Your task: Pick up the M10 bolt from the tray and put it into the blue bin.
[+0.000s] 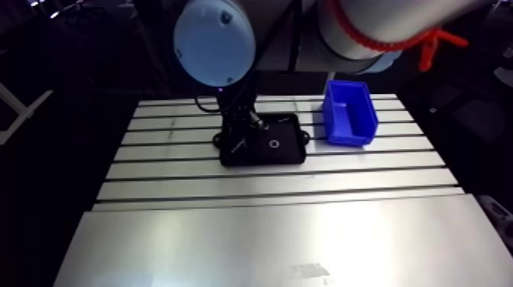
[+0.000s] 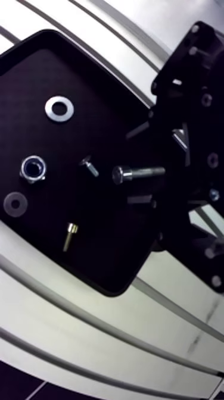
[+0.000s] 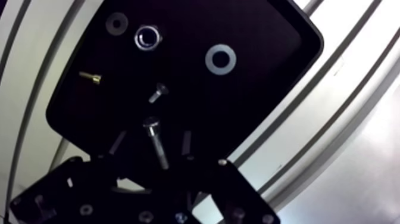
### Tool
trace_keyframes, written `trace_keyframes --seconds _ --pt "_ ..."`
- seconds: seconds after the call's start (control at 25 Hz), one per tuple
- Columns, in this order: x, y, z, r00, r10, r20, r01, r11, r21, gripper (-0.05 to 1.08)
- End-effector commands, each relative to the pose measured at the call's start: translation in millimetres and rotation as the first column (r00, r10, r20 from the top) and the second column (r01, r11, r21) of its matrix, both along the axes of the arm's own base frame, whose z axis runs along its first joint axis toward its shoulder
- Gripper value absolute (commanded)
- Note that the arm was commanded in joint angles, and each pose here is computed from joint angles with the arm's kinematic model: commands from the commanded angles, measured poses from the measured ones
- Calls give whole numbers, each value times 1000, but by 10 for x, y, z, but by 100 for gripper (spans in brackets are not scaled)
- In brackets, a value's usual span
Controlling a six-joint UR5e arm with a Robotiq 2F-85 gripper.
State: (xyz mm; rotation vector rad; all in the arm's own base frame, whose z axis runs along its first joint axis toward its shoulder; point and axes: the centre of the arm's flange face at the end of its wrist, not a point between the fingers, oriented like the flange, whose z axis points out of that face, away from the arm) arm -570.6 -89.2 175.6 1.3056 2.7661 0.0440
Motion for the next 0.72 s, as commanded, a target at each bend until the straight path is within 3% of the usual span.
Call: trace_keyframes --seconds 0.04,0.72 --pt "-6 -17 -44 1000 3 7 -3 1000 -1 47" --pt "0 -18 -77 1000 17 10 -17 1000 -2 52"
